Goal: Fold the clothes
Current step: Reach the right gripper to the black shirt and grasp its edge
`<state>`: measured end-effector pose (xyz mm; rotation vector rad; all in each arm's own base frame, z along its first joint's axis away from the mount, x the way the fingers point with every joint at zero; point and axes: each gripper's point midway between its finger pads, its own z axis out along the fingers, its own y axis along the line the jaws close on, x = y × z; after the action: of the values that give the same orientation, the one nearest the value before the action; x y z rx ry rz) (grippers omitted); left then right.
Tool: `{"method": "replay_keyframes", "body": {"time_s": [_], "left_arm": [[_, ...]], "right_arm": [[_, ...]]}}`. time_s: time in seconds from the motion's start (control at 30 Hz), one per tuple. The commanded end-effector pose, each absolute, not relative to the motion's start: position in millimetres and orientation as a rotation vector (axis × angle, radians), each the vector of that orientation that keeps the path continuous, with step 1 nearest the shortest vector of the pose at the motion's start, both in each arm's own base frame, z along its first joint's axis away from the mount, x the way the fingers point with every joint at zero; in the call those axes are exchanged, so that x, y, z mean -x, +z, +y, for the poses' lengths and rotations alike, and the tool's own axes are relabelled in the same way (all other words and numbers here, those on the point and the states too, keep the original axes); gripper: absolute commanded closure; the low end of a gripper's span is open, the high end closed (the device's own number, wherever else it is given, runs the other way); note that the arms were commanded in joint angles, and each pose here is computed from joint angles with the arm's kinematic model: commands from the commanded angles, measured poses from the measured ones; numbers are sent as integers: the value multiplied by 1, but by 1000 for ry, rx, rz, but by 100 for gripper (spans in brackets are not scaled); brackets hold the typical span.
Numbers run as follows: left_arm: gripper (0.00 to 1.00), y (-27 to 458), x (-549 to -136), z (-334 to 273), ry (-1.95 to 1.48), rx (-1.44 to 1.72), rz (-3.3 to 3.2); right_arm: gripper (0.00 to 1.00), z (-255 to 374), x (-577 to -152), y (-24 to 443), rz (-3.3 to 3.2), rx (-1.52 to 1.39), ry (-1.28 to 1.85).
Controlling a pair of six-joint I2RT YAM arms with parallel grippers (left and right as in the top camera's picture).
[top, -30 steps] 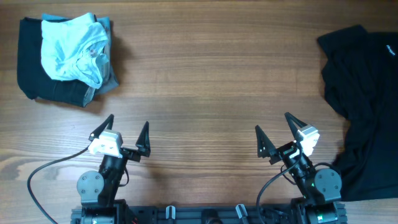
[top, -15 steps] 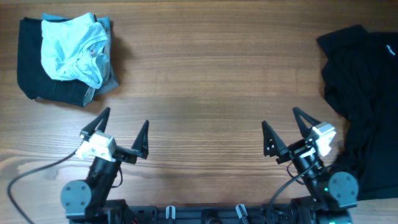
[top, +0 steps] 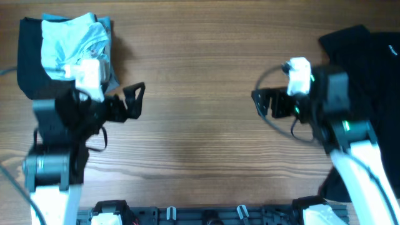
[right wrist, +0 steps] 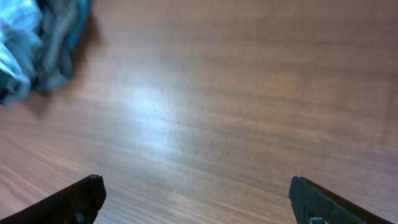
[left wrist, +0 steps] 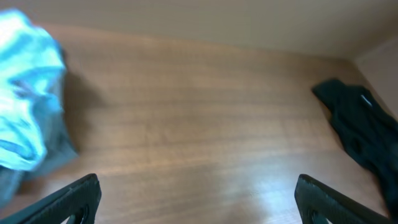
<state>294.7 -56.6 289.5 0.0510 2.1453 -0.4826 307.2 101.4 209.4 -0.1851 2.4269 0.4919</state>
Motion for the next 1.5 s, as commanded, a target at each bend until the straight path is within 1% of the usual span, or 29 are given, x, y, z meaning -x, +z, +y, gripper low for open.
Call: {"method": "replay_keyframes", "body": {"time_s": [0.0, 0.07, 0.2, 0.27, 0.33, 0.37, 0.47, 0.57, 0.63, 0.73, 0.9, 0.97, 1.0, 1.03, 1.07, 1.13, 1.17, 1.27, 1.37, 1.47], "left_arm": [[0, 282, -307, -67, -584, -67, 2213], [0, 273, -311, -68, -599, -59, 2248], [0, 263, -310, -72, -637, -57, 2290], [0, 262, -309, -72, -638, -54, 2296], [0, 262, -309, -72, -637, -54, 2295], [0, 262, -309, -72, -637, -55, 2295], [0, 262, -309, -72, -637, -55, 2295], [0, 262, -309, -72, -637, -55, 2295], [0, 262, -309, -72, -637, -54, 2295], [0, 262, -309, -72, -637, -54, 2296], [0, 262, -309, -72, -637, -55, 2295], [0, 262, -309, -72, -637, -55, 2295], [0, 262, -309, -72, -636, -54, 2295], [0, 262, -309, -72, -636, -54, 2295], [0, 262, -309, -72, -636, -54, 2295], [0, 262, -309, -72, -636, -55, 2295], [0, 262, -309, -72, -636, -54, 2296], [0, 262, -309, -72, -636, -54, 2296], [0, 265, -308, -71, -634, -56, 2287], [0, 273, -308, -69, -621, -56, 2253]], "right_arm": [[0, 108, -339, 194, 2488, 276, 483], [0, 87, -361, 180, 2541, 70, 414], [0, 7, -403, 159, 2521, -348, 207], [1, -28, -415, 152, 2474, -498, 170], [9, -80, -426, 141, 2399, -693, 145], [10, -96, -429, 137, 2371, -744, 148], [11, -132, -440, 126, 2310, -805, 169], [11, -142, -449, 110, 2328, -705, 204], [11, -148, -447, 94, 2368, -679, 169], [11, -160, -441, 64, 2428, -733, 92], [11, -163, -433, 20, 2517, -779, 54], [13, -167, -427, 4, 2553, -803, 11], [31, -167, -421, -10, 2594, -810, -4], [44, -166, -419, -13, 2605, -809, 0], [70, -164, -418, -15, 2613, -807, 12], [93, -151, -425, -11, 2604, -773, 121], [96, -145, -428, -6, 2594, -756, 170], [96, -124, -441, 16, 2540, -680, 332], [96, -99, -452, 47, 2485, -580, 443], [95, -61, -462, 81, 2436, -444, 545]]}}
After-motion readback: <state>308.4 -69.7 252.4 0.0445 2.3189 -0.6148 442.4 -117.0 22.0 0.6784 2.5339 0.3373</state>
